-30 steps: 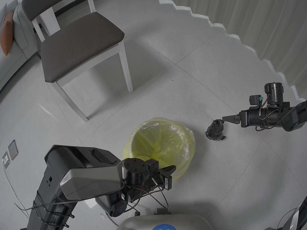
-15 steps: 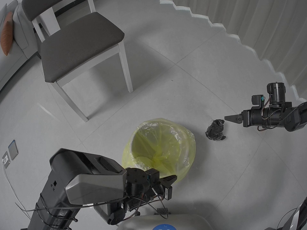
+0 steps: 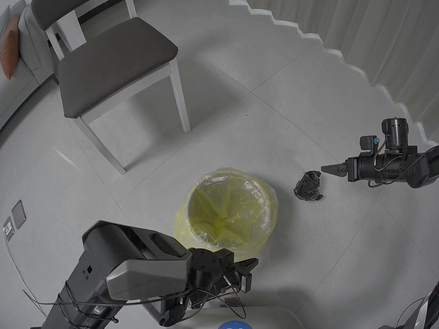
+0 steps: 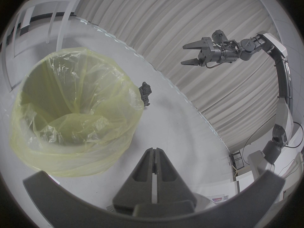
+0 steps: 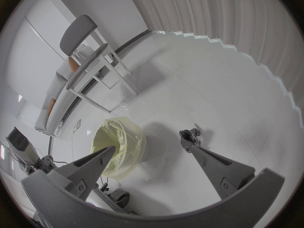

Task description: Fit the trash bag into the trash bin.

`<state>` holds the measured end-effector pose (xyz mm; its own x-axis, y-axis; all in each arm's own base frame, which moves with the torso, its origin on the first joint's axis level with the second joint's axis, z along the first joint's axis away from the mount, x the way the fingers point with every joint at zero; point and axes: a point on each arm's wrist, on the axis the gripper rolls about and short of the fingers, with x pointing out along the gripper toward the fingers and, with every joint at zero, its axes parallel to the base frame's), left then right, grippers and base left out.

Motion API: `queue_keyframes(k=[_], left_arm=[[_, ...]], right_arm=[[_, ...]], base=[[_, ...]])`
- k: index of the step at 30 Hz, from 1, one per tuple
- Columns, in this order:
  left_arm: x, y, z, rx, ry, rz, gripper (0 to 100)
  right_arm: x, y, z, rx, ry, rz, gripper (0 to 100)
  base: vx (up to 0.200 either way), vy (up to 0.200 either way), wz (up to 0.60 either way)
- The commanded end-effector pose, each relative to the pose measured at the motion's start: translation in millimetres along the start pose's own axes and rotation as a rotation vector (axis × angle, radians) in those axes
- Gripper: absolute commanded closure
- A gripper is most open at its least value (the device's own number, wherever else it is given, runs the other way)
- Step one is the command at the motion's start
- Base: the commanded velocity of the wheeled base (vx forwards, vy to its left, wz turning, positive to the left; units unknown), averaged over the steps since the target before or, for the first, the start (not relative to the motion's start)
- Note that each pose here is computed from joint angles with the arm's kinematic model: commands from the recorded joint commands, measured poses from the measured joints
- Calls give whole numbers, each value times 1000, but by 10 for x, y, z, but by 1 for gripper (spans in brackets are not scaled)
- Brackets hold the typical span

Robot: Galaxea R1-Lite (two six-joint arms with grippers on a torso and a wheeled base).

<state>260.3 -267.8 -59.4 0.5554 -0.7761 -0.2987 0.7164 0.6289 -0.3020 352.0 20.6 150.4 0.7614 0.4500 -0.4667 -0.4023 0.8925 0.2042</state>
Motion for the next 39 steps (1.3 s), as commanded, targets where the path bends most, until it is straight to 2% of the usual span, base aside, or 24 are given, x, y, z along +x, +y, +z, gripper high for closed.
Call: queue_keyframes(k=[1,4,9,14,15,23,31,39], left_arm=[[-27,-2,17,0,-9,-2,100],[-190,-71,314,3,-67,-11,100],[-305,-32,654,-9,-158,-2,100],[-320,14,689,-38,-170,4,100],[-300,43,640,-41,-157,11,0],[-17,173,536,-50,-110,32,0],[175,179,541,-45,-86,34,0],[327,181,383,-4,-33,40,0]], right_arm=[[-4,-30,-3,4,-1,-7,0],[-19,-53,1,5,-4,-13,0],[-21,-46,4,6,-5,-12,0],[-21,-34,12,3,-7,-10,0],[-19,-29,8,3,-5,-8,0],[-25,-32,10,3,-5,-10,0],[-26,-44,12,3,-7,-12,0],[-29,-54,-1,6,-4,-15,0]], base=[[0,0,0],[0,0,0],[0,0,0],[0,0,0],[0,0,0],[0,0,0],[0,0,0],[0,0,0]])
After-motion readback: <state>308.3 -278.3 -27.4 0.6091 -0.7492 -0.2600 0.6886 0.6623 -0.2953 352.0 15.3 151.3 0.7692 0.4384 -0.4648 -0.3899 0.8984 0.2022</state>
